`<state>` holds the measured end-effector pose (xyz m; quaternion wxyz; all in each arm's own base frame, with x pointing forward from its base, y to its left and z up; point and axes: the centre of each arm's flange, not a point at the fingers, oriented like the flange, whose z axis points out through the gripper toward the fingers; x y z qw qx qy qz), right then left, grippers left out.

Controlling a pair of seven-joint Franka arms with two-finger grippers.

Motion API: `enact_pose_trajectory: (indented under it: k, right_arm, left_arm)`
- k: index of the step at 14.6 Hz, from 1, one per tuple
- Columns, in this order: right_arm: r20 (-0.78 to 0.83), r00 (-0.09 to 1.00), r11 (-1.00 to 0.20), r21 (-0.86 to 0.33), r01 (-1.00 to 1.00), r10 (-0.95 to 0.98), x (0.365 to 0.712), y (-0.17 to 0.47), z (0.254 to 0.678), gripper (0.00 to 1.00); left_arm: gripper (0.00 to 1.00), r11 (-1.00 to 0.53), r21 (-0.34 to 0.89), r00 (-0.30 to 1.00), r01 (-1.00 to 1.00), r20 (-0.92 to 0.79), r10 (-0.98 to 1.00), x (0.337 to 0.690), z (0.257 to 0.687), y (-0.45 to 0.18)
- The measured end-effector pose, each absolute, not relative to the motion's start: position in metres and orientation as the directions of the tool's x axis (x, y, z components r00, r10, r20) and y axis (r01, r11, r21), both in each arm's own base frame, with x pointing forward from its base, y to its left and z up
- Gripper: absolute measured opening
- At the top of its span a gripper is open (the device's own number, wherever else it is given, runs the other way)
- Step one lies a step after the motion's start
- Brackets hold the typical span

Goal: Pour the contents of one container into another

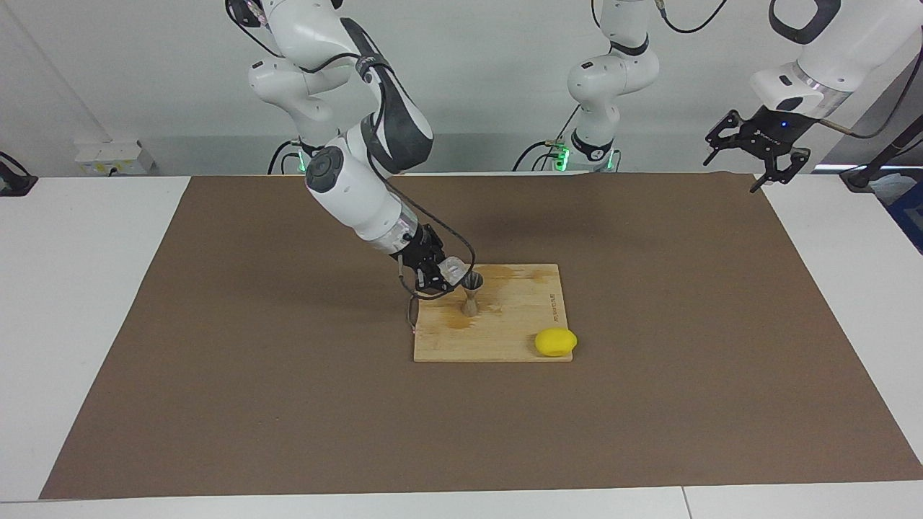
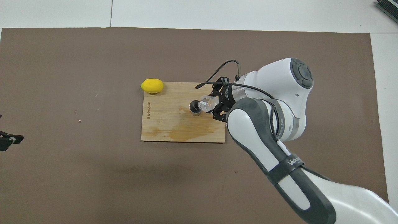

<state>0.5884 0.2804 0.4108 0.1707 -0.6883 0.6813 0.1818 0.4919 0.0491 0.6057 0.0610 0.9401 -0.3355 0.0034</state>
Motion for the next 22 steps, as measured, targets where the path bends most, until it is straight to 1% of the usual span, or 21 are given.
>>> enact_pose_trajectory:
  k: [3,8,10,12,16,22]
  right_arm:
    - [-0.463,0.013,-0.025,0.021,-0.999,-0.886,0.587,0.284,0.413,0.51]
    - [-0.438,0.035,-0.056,0.035,-0.998,-0.898,0.585,0.284,0.414,0.51]
    - [-0.433,0.041,-0.061,0.033,-0.998,-0.9,0.585,0.284,0.415,0.51]
    - [-0.432,0.042,-0.062,0.033,-0.998,-0.901,0.585,0.284,0.416,0.51]
    - [-0.423,0.057,-0.079,0.037,-0.996,-0.904,0.582,0.288,0.416,0.51]
    - [-0.406,0.079,-0.104,0.039,-0.994,-0.911,0.581,0.293,0.42,0.51]
  left_arm:
    - [1.0,-0.824,0.101,0.829,-0.558,0.027,-0.558,0.492,0.607,0.051]
    - [1.0,-0.881,0.046,0.881,-0.471,-0.027,-0.473,0.489,0.609,0.065]
    - [1.0,-0.938,0.049,0.937,-0.342,-0.061,-0.345,0.484,0.608,0.07]
    - [1.0,-0.969,0.047,0.965,-0.244,-0.084,-0.247,0.48,0.609,0.067]
    - [1.0,-0.973,0.046,0.966,-0.226,-0.116,-0.23,0.477,0.609,0.048]
    - [1.0,-0.981,0.037,0.976,-0.191,-0.104,-0.193,0.478,0.61,0.054]
